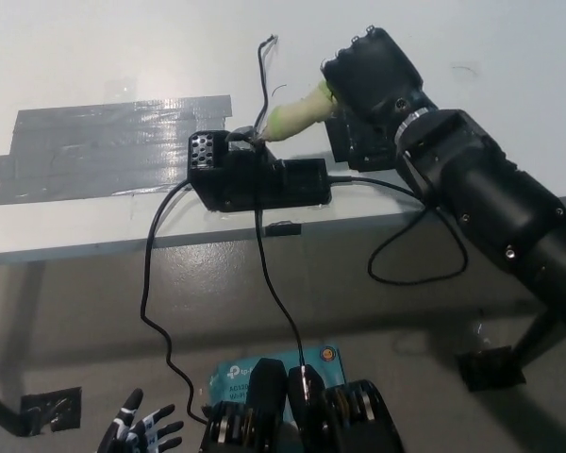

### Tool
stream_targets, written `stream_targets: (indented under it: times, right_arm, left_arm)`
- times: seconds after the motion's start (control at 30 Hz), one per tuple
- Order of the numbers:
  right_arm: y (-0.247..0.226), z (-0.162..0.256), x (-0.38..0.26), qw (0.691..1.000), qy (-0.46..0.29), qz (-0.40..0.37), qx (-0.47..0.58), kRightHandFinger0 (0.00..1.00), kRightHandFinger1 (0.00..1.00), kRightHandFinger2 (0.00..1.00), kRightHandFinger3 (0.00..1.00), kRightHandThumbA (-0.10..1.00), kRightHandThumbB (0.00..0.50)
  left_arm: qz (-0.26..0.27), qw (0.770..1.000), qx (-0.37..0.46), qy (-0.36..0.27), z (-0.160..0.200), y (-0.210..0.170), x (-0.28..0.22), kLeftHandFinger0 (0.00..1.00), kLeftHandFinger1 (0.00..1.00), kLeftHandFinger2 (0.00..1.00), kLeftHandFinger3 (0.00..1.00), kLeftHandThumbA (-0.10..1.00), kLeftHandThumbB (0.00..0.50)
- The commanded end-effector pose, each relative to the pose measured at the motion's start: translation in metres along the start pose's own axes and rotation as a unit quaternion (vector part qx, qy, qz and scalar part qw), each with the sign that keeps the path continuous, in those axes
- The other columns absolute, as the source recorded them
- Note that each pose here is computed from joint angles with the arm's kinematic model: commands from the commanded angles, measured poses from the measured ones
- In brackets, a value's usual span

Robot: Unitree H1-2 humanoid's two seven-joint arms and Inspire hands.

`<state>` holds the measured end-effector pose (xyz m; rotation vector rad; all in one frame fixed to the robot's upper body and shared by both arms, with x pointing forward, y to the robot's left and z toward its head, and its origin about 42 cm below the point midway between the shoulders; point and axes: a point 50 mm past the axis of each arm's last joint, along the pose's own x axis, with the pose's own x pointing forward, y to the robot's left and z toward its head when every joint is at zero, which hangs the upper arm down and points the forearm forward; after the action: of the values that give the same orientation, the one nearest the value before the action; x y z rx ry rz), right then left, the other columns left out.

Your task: The robot uses its right hand to grab and lift the soldering gun kept on the middle of the table and puts it in its base

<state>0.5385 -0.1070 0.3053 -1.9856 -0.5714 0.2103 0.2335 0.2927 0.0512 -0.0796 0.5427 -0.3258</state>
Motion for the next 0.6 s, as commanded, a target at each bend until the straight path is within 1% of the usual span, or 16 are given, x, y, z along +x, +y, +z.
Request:
stream_targets:
  times: [0.0,0.03,0.1,0.17,0.2,0.23,0.27,0.33,0.37,0.4,0.43,0.53,0.57]
  right_arm:
    - [-0.003,-0.002,0.000,0.999,0.006,-0.019,-0.035,0.00,0.00,0.33,0.29,-0.02,0.004]
    - [0.002,0.001,-0.002,1.000,0.005,-0.013,-0.026,0.00,0.00,0.34,0.30,-0.09,0.000]
    - [0.012,0.006,-0.008,1.000,0.002,-0.009,-0.012,0.00,0.00,0.35,0.29,-0.10,0.001]
    - [0.021,0.012,-0.014,1.000,0.002,-0.001,-0.004,0.00,0.00,0.32,0.28,-0.10,0.000]
    - [0.022,0.013,-0.014,1.000,0.001,0.002,-0.005,0.00,0.00,0.33,0.30,-0.10,0.000]
    - [0.021,0.014,-0.014,1.000,0.000,0.005,-0.004,0.00,0.00,0.32,0.30,-0.09,0.000]
    - [0.017,0.013,-0.011,1.000,-0.002,-0.004,-0.005,0.00,0.00,0.32,0.30,0.06,0.000]
    - [0.012,0.012,-0.009,1.000,0.000,-0.014,-0.008,0.00,0.00,0.31,0.31,0.07,0.000]
    - [0.007,0.012,-0.005,1.000,0.001,-0.018,-0.016,0.00,0.00,0.32,0.33,0.04,0.000]
    - [0.002,0.010,-0.003,0.999,0.005,-0.024,-0.022,0.00,0.00,0.34,0.36,-0.07,0.000]
    - [-0.003,0.010,0.000,0.999,0.000,-0.038,-0.029,0.00,0.00,0.32,0.32,-0.10,0.002]
    - [-0.020,0.005,0.008,0.998,0.002,-0.046,-0.050,0.00,0.00,0.34,0.38,-0.10,0.000]
    - [-0.031,0.002,0.013,0.997,-0.002,-0.065,-0.046,0.00,0.00,0.34,0.36,-0.10,0.002]
  left_arm:
    - [-0.011,1.000,0.014,-0.018,0.009,-0.002,-0.001,1.00,1.00,1.00,1.00,1.00,0.500]
    - [-0.010,1.000,0.016,-0.018,0.009,-0.002,-0.001,1.00,1.00,1.00,1.00,1.00,0.500]
    - [-0.010,1.000,0.017,-0.015,0.008,-0.003,-0.001,1.00,1.00,1.00,1.00,1.00,0.500]
    - [-0.008,1.000,0.020,-0.012,0.007,-0.004,0.000,1.00,1.00,1.00,1.00,1.00,0.500]
    - [-0.009,1.000,0.019,-0.013,0.007,-0.005,0.000,1.00,1.00,1.00,1.00,1.00,0.500]
    - [-0.008,1.000,0.018,-0.014,0.007,-0.005,-0.001,1.00,1.00,1.00,1.00,1.00,0.500]
    - [-0.008,1.000,0.021,-0.016,0.008,-0.005,0.001,1.00,1.00,1.00,1.00,1.00,0.500]
    - [-0.008,1.000,0.022,-0.017,0.010,-0.004,0.002,1.00,1.00,1.00,1.00,1.00,0.500]
    - [-0.007,1.000,0.020,-0.015,0.011,-0.004,0.002,1.00,1.00,1.00,1.00,1.00,0.500]
    - [-0.014,1.000,0.020,-0.017,0.011,-0.005,0.004,1.00,1.00,1.00,1.00,1.00,0.500]
    - [-0.014,1.000,0.020,-0.016,0.011,-0.005,0.004,1.00,1.00,1.00,1.00,1.00,0.500]
    - [-0.016,1.000,0.022,-0.014,0.015,-0.006,0.006,1.00,1.00,1.00,1.00,1.00,0.500]
    - [-0.016,1.000,0.019,-0.014,0.016,-0.007,0.006,1.00,1.00,1.00,1.00,1.00,0.500]
